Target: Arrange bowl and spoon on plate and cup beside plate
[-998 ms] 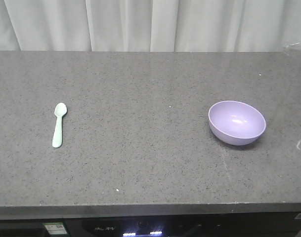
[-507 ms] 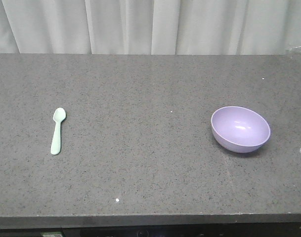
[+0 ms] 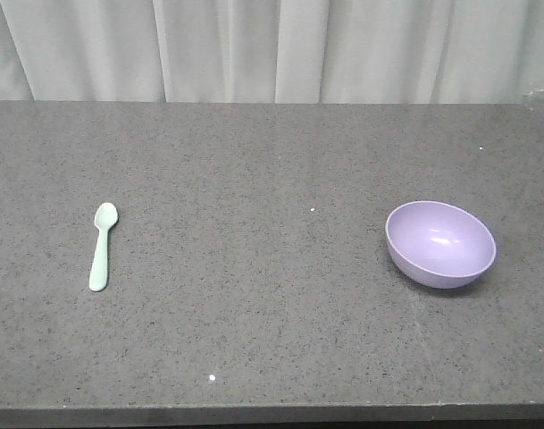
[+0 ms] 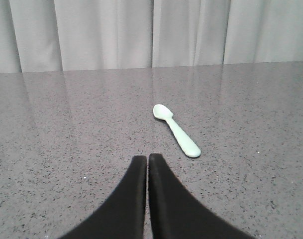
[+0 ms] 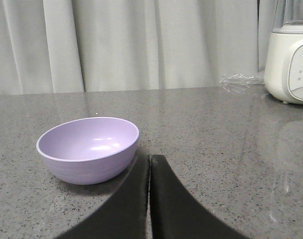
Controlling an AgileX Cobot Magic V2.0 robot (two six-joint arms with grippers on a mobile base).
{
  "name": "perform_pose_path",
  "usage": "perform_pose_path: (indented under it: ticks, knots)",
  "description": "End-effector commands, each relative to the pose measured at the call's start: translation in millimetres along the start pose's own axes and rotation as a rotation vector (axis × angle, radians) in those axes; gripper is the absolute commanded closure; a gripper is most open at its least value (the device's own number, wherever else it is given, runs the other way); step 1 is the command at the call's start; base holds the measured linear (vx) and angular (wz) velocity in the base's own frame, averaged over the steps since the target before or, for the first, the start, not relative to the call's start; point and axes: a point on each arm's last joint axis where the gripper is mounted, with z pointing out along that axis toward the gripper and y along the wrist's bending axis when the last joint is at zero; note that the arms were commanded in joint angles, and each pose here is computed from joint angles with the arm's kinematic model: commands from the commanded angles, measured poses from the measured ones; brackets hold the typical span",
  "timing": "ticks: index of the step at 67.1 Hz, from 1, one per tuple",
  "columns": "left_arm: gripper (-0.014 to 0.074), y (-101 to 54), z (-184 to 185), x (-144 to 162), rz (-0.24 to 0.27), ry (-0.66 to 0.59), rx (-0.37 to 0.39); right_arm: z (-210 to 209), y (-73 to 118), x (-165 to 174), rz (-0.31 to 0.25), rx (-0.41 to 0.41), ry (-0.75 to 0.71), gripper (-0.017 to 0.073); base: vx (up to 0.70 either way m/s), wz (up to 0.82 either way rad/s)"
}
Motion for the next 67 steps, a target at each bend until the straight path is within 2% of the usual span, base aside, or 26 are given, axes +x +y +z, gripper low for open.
perform_pose_path:
  ticks: [1,67]
  knots:
    - [0.0600,-1.4,-1.8,-9.9,-0.005,-0.095,0.015,-0.8,0.5,-6.0,-0.008,-0.004,-0.082,0.0562,0.03,0.00]
    - [0.0600,-1.4,-1.8,-9.9,-0.005,-0.095,0.015,-0.8,0.5,-6.0,-0.008,-0.004,-0.082,0.0562,0.01,0.00]
